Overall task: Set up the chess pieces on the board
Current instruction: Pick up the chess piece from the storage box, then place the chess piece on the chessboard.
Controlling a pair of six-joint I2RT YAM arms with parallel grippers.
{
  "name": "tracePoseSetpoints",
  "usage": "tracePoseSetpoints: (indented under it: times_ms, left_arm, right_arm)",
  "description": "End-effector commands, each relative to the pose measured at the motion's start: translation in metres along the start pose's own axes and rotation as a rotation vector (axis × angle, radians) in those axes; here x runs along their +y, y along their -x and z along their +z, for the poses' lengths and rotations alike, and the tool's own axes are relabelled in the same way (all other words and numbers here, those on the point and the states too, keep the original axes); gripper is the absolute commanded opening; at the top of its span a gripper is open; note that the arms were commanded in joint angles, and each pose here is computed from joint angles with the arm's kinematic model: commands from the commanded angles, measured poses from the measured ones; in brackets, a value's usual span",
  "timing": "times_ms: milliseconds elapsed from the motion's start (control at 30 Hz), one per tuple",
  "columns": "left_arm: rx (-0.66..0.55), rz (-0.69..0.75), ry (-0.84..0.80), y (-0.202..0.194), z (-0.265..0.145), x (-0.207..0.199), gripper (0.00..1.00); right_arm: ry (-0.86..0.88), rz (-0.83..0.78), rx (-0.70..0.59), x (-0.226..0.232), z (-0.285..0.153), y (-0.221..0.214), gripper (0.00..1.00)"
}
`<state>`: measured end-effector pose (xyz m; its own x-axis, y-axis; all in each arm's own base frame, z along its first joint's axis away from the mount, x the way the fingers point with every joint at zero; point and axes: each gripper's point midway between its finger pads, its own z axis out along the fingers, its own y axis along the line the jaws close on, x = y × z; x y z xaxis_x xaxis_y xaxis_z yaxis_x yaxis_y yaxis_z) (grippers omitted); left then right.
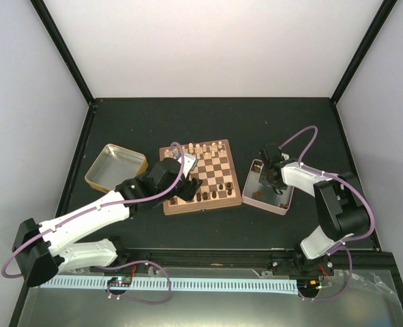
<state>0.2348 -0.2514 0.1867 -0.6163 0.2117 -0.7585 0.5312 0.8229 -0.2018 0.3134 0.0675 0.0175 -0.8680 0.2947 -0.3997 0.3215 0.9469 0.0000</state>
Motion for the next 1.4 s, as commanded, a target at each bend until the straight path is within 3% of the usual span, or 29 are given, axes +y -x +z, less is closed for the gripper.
tracePoseSetpoints:
  times_ms: [0, 133, 300, 967, 1367]
  left_arm:
    - [-0.019, -0.009, -0.019, 0.007, -0.005, -0.004, 0.56]
    - [-0.019, -0.01, -0.02, 0.007, -0.005, -0.004, 0.56]
    - [-0.019, -0.008, -0.018, 0.007, -0.005, -0.004, 0.56]
    - [-0.045, -0.024, -0.063, 0.016, -0.006, -0.013, 0.56]
    - [-0.107, -0.25, -0.281, 0.047, -0.004, -0.042, 0.7]
  right_arm:
    - [-0.048, -0.02, 0.016, -0.004, 0.006, 0.004, 0.31]
    - [-0.057, -0.038, 0.016, -0.002, 0.007, 0.009, 0.25]
    - [-0.057, -0.057, 0.016, 0.0, 0.008, 0.012, 0.08]
    - [0.22, -0.025, -0.142, 0.017, -0.044, 0.015, 0.09]
    - [0.69, -0.15, -0.348, 0.062, -0.113, 0.009, 0.1]
